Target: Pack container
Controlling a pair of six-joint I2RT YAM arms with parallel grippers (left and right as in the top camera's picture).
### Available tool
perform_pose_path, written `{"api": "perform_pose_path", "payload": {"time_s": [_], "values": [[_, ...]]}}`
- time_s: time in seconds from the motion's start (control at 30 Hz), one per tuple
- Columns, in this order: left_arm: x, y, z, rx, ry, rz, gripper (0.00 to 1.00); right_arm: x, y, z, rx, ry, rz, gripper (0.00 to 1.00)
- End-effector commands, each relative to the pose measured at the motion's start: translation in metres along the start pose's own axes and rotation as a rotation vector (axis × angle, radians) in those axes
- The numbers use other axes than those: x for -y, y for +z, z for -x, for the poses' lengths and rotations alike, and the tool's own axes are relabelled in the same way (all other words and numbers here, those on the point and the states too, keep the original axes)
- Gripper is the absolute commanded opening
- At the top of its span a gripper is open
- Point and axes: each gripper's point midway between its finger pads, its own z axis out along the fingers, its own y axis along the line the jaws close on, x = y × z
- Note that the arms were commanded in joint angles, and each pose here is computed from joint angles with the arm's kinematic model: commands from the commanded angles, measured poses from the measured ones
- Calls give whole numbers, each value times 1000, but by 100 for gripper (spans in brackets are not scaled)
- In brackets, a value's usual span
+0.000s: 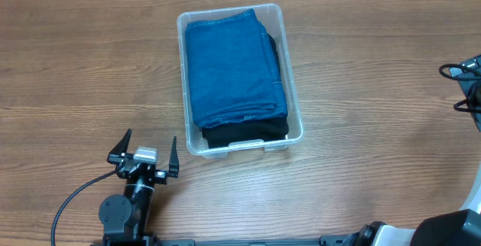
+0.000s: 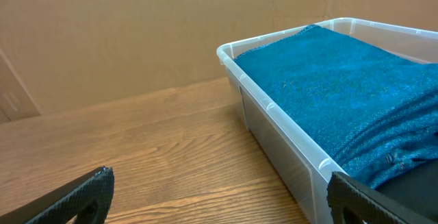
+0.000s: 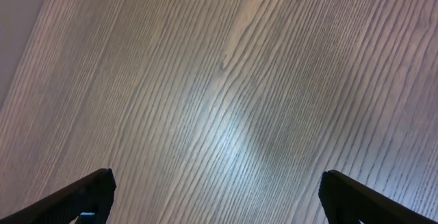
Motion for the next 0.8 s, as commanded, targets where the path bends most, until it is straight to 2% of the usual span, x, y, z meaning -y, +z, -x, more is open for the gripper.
{"api": "perform_pose_path", "payload": {"time_s": [0.0, 0.2, 0.37, 0.63, 0.77], "values": [[-2, 0, -1, 2, 19, 10, 100, 0, 2, 0, 0, 10, 0, 100], [-2, 0, -1, 2, 19, 10, 100, -2, -14, 3, 31, 10, 29, 100], [-2, 0, -1, 2, 19, 10, 100, -10, -61, -1, 112, -6, 129, 100], [-2, 0, -1, 2, 19, 10, 100, 0, -137, -27, 237, -36, 306, 100], [-2, 0, -1, 2, 19, 10, 100, 27, -157, -62, 186, -76, 305, 100]]}}
